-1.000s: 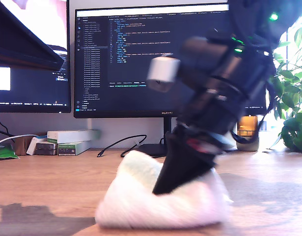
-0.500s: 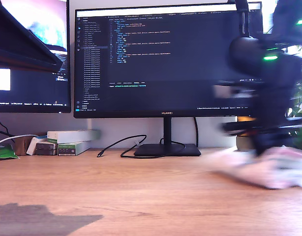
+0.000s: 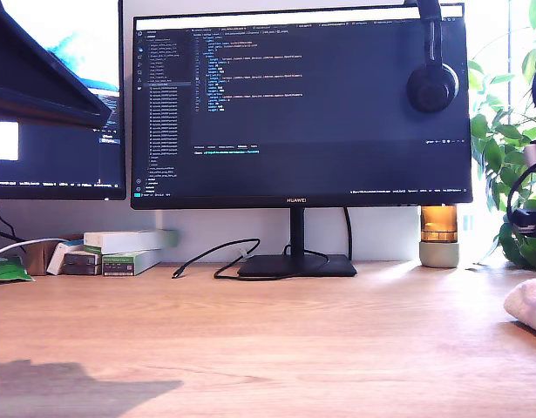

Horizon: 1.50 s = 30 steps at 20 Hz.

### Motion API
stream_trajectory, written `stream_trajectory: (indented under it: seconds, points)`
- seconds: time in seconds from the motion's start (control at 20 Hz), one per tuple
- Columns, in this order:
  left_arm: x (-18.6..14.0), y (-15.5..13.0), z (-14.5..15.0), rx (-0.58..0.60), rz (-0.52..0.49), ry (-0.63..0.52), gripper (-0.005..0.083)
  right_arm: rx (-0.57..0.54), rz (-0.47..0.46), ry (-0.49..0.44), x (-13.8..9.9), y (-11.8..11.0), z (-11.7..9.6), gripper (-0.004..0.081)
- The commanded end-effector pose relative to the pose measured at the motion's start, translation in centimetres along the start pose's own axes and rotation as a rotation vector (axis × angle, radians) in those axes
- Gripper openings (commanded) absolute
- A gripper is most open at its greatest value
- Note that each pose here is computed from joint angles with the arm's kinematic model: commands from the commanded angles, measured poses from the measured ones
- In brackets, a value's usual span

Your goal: Fold the tea towel to a neat square and place it to the right

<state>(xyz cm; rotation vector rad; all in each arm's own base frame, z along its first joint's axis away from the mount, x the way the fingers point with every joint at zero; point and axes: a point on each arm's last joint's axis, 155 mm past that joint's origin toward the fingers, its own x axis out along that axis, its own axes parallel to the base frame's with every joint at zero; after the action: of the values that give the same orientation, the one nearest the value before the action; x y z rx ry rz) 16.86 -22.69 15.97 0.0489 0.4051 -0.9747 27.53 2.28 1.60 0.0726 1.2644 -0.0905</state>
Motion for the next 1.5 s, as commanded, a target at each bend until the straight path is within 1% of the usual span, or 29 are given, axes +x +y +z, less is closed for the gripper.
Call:
stream_trajectory:
  seconds: [0.0,0.1,0.2,0.35,0.45,0.55,0.6,0.7,0.75,0.8,0.85,0.9,1.0,1.05,1.15,1.3,1.45]
  points:
    - [0.0,0.0,0.1,-0.004,0.004,-0.007,-0.0019,0.003,-0.006,0.082,1.2,-0.3,-3.5,-0.0011]
    - [0.0,0.1,0.1,-0.003,0.005,-0.009,-0.0019,0.007,0.017,-0.014,-0.5,0.0,-1.5,-0.0011]
    - [0.0,0.0,0.5,-0.005,0.004,-0.024,-0.0019,-0.011,0.039,-0.090,-2.3,0.3,-0.3,-0.0011]
    - [0.0,0.0,1.3,0.002,0.001,-0.056,-0.0019,-0.014,0.100,-0.253,-5.8,1.2,2.5,-0.0011]
    - [0.0,0.0,1.6,0.005,0.002,-0.067,-0.0019,-0.013,0.117,-0.334,-8.0,1.3,3.7,-0.0011]
    - [-0.1,0.6,1.9,0.000,0.035,-0.079,-0.0019,-0.020,0.150,-0.414,-10.0,1.8,4.7,-0.0011]
    - [-0.1,1.0,2.3,0.000,0.059,-0.094,-0.0019,-0.048,0.173,-0.474,-11.2,2.4,5.5,-0.0011]
    - [0.0,1.4,3.1,-0.001,0.075,-0.128,-0.0019,-0.142,0.201,-0.614,-13.6,3.8,7.6,-0.0011]
    - [0.1,1.8,3.5,-0.010,0.090,-0.141,-0.0019,-0.182,0.199,-0.660,-14.4,4.0,8.3,-0.0011]
    - [0.3,2.5,3.8,-0.012,0.111,-0.152,-0.0019,-0.220,0.187,-0.689,-14.7,4.0,8.9,-0.0011]
    - [0.4,3.7,4.2,-0.017,0.156,-0.167,-0.0019,-0.237,0.167,-0.713,-14.9,3.6,9.5,-0.0011]
    - [0.5,5.1,4.5,-0.020,0.206,-0.180,-0.0019,-0.279,0.149,-0.741,-15.2,3.4,10.1,-0.0011]
    - [0.5,8.3,5.0,-0.042,0.298,-0.203,-0.0019,-0.305,0.131,-0.805,-15.9,2.6,11.6,-0.0011]
    - [0.4,10.0,4.8,-0.059,0.343,-0.203,-0.0019,-0.293,0.133,-0.831,-16.2,2.2,12.3,-0.0011]
    - [0.1,12.5,4.4,-0.088,0.383,-0.196,-0.0019,-0.260,0.139,-0.866,-16.4,0.8,13.2,-0.0011]
    - [-1.6,16.0,4.1,-0.118,0.473,-0.206,-0.0019,-0.270,0.198,-0.865,-15.5,0.0,12.7,-0.0011]
    - [-3.6,18.8,3.1,-0.161,0.572,-0.193,-0.0019,-0.245,0.182,-0.848,-13.6,-1.0,11.8,-0.0011]
